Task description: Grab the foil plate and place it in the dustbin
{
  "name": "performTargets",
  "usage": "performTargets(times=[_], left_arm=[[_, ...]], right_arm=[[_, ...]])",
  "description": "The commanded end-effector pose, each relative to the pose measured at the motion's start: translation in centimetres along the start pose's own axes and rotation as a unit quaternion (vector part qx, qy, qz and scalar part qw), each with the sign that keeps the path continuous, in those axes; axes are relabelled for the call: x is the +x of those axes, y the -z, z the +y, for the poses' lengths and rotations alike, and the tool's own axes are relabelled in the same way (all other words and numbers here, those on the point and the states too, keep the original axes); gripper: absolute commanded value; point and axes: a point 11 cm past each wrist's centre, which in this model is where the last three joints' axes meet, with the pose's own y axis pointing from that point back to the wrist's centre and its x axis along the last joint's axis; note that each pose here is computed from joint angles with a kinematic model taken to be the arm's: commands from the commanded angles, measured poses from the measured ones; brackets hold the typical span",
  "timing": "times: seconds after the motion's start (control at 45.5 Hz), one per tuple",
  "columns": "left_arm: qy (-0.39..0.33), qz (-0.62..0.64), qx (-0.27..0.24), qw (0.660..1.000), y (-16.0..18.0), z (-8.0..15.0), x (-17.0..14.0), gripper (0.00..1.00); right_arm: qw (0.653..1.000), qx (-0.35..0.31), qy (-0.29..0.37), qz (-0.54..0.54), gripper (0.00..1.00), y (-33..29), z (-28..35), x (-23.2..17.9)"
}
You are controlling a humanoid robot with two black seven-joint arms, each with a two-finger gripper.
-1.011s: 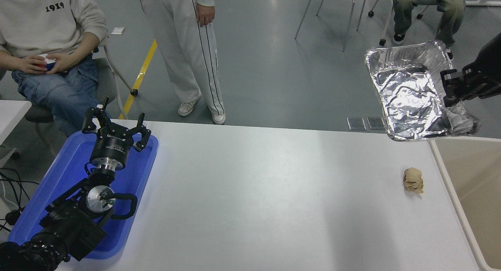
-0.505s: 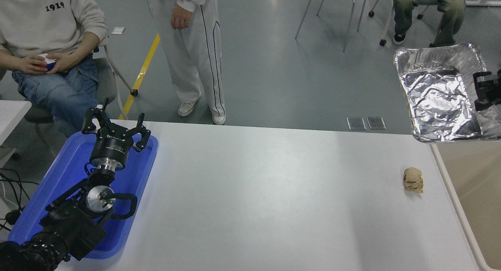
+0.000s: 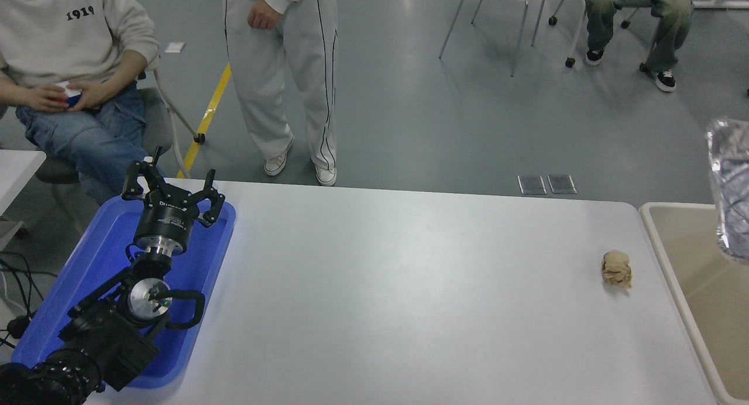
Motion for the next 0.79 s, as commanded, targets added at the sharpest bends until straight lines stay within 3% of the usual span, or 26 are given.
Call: performTargets(times=[0.0,0.549,0.769], left_arm=[[0.0,0.0,0.0,1.0,0.0,0.0,0.0,1.0],[0.002,0.0,0.0,1.0,0.0,-0.1,-0.1,1.0],[0.001,0.0,0.001,1.0,0.1,-0.1,-0.1,1.0]], right_arm=[[0.998,-0.043,0.019,-0.039,0.0,-4.8,-2.1,-1.5],[0.992,-0.069,0.081,-0.068,0.0,-6.6,-9.0,-4.6],[0.994,-0.069,0.01,-0.087,0.0,-7.4,-14.5,-6.3]])
